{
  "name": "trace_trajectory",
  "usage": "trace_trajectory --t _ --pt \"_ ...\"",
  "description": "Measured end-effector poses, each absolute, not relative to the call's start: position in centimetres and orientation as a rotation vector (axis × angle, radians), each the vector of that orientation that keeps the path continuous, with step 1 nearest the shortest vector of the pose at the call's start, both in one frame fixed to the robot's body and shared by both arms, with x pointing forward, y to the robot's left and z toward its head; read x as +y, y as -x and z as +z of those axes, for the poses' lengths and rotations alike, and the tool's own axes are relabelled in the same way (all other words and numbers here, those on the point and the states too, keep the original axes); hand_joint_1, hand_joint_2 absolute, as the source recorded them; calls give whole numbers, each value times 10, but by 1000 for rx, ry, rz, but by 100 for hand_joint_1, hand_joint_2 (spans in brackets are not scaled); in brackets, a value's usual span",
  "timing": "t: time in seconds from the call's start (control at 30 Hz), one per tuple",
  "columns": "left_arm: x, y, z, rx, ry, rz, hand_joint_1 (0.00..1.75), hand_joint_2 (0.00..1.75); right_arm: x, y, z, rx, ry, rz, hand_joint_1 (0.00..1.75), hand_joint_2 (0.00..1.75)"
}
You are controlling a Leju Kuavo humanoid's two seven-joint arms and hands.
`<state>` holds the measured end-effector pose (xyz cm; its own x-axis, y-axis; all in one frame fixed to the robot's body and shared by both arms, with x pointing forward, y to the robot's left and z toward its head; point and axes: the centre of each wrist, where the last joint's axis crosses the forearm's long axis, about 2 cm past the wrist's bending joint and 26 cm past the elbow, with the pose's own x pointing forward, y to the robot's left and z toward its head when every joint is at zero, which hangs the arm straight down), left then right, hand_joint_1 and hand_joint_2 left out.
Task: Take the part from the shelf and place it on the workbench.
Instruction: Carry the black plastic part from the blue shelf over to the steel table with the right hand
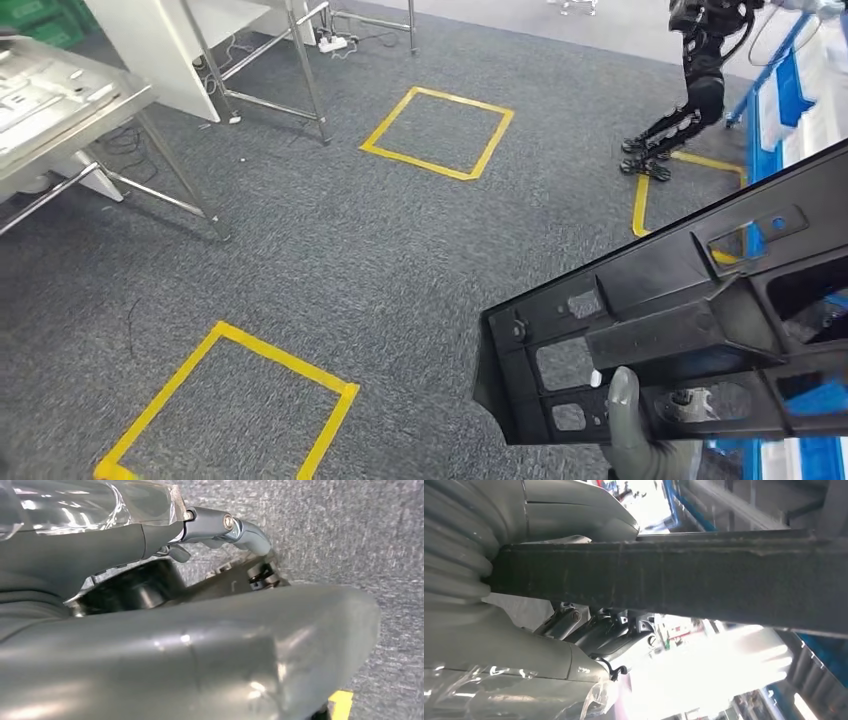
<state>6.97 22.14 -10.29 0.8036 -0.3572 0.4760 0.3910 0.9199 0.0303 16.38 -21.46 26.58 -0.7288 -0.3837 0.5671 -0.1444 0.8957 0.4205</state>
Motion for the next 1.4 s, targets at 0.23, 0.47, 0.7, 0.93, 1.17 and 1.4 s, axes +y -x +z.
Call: trace_trajectory --t 0.23,0.47,0.7,0.93,1.17,1.4 --pt "220 -69 -103 -496 72 -402 0 0 -217 -162 263 -2366 -360 -463 175 175" --pt "220 -69 -103 -495 72 -402 0 0 -217 -161 264 -2369 -356 -467 175 175" --pt "221 -72 -102 -501 68 -402 0 0 -218 -161 264 -2369 -355 -469 175 175" --pt "221 -71 -103 -499 67 -402 0 0 -219 -160 265 -2374 -352 -477 175 175" --pt "220 -71 -102 -499 64 -412 0 0 -220 -159 266 -2378 -340 -483 175 175" --pt "219 -71 -102 -498 63 -422 0 0 -220 -158 266 -2381 -339 -485 175 175"
